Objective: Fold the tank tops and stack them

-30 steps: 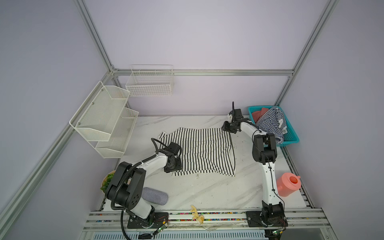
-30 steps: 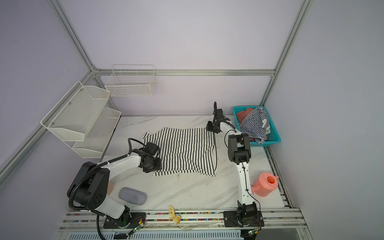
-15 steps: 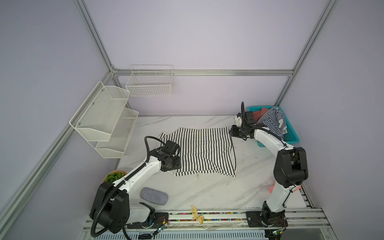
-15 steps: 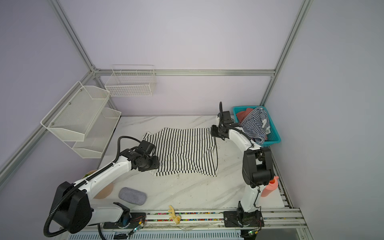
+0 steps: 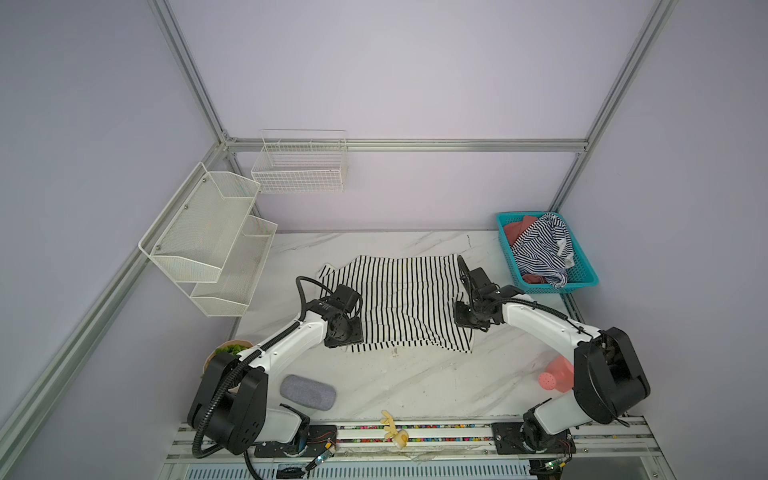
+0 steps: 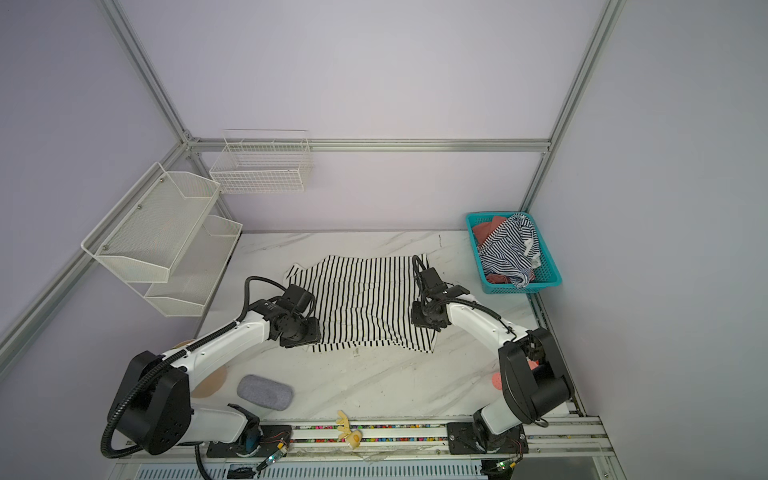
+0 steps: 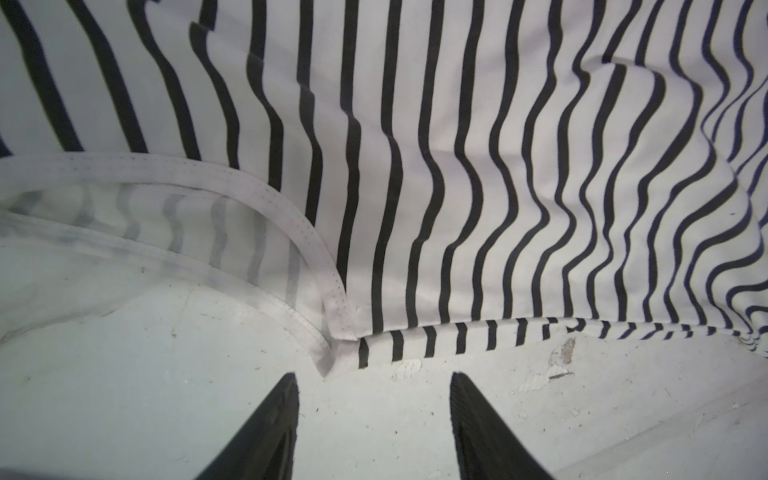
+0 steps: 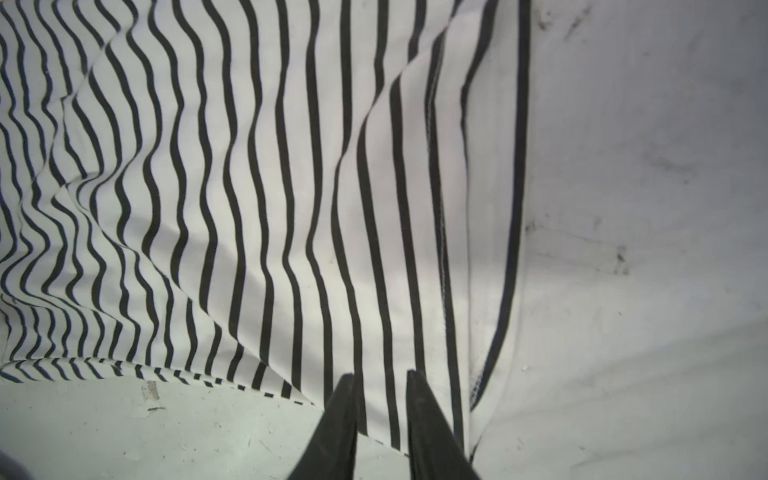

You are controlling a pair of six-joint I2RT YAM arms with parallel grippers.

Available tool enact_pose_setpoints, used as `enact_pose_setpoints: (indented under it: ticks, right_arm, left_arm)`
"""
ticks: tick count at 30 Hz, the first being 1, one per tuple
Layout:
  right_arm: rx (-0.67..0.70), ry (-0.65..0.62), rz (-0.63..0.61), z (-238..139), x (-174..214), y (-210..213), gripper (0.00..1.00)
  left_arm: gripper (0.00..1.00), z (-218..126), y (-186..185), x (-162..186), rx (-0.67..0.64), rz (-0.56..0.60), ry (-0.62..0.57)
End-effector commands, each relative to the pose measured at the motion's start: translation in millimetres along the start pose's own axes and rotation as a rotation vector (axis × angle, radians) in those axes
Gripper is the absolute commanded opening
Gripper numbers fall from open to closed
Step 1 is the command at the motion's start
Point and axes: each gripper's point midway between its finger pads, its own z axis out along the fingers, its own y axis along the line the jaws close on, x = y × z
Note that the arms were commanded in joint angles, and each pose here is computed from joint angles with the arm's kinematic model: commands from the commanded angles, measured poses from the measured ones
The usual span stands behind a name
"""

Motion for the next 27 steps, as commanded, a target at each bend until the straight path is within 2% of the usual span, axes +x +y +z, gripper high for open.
enact_pose_setpoints:
  ticks: [1,8,20,27]
  right_arm:
    - [0.031,-0.03,0.077,-16.1,7.0,-10.0,0.24]
    - [0.096,0.008,0.122,-7.0,31.9,-30.3,0.25]
    - [0.105,0.075,0.138,11.0,59.0,-41.4,0.26]
    - [0.121,0.078,0.147,14.5,64.9,-47.4,0.36]
  left_arm:
    - [0.57,18.9,10.7,11.0,-0.046,-0.008,0.04]
    - [0.56,36.3,15.7,18.7,-0.082,-0.034,0.089]
    - [0.55,43.2,20.0,15.0,-0.118,-0.08,0.078]
    - [0.55,45.6,21.1,14.7,-0.128,-0.091,0.078]
